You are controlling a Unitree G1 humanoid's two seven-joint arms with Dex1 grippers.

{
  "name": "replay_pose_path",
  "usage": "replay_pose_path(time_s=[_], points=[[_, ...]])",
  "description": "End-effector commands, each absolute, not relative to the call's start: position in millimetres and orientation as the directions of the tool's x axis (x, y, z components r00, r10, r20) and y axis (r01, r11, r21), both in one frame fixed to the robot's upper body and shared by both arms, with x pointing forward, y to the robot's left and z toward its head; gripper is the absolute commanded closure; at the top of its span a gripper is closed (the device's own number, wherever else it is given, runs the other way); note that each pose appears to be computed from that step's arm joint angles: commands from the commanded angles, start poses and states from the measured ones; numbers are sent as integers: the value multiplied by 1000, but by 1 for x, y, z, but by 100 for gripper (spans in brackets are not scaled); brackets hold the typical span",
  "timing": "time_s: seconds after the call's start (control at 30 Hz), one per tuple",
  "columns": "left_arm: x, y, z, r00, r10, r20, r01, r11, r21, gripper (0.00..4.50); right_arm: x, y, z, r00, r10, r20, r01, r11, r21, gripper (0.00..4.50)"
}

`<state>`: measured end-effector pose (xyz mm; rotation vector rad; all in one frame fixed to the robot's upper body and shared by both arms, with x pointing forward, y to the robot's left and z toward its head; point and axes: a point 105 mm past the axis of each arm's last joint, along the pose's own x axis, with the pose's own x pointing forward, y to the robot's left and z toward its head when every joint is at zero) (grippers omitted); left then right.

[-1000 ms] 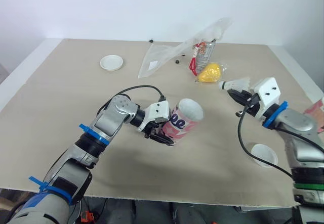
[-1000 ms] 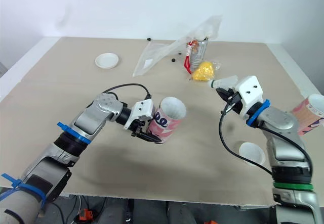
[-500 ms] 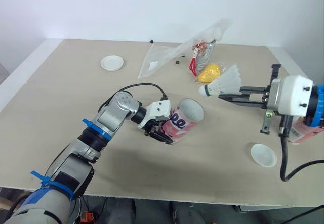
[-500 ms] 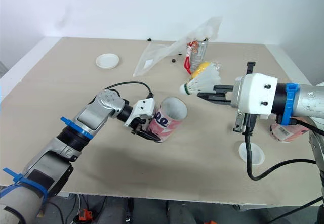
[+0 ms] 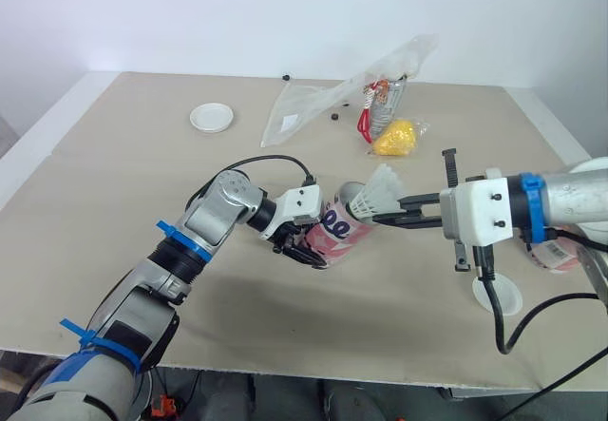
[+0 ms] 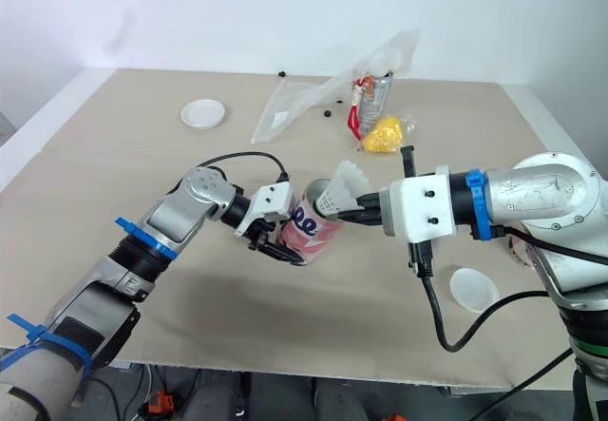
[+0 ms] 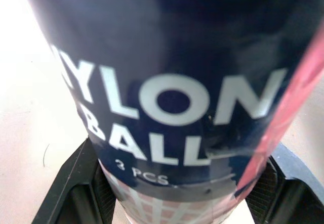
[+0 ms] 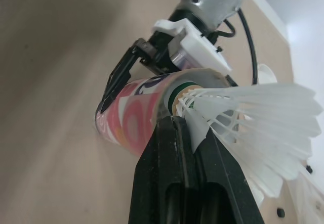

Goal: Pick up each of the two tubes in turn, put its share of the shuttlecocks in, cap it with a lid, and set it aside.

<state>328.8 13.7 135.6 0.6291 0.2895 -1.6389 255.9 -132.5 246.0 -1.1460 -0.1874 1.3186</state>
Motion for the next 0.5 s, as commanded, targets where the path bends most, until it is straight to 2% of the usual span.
replay_pose_path(time_s=[0.03,0.07,0.1,0.17,0.23,0.27,0.37,0.4,0.47,0.5], points=[[331,14,141,-29,-839,-543,969,-156,190,168,256,-131,255,321,818,-477,-616,-203,-762,444],[331,14,141,-28,-839,-543,970,-155,190,168,257,-131,256,319,818,-478,-614,-206,-762,415],[331,14,141,-28,-839,-543,970,-154,189,168,257,-131,257,315,820,-479,-619,-205,-758,352],[331,15,141,-26,-840,-543,971,-151,187,168,256,-131,263,315,837,-448,-617,-178,-766,292],[331,16,140,-26,-839,-543,971,-149,185,168,257,-131,267,319,854,-411,-626,-136,-768,278],[331,16,140,-25,-839,-544,972,-149,184,168,257,-132,269,321,864,-387,-633,-108,-766,209],[331,17,140,-24,-838,-545,972,-147,183,168,260,-134,276,341,879,-334,-645,-39,-763,141],[332,17,140,-24,-839,-544,972,-146,183,168,261,-137,279,353,885,-302,-654,3,-756,73],[332,17,140,-23,-840,-543,973,-144,182,168,264,-143,281,379,888,-260,-672,71,-737,17],[332,17,140,-23,-840,-542,973,-143,181,168,265,-146,281,392,888,-241,-681,104,-725,17]])
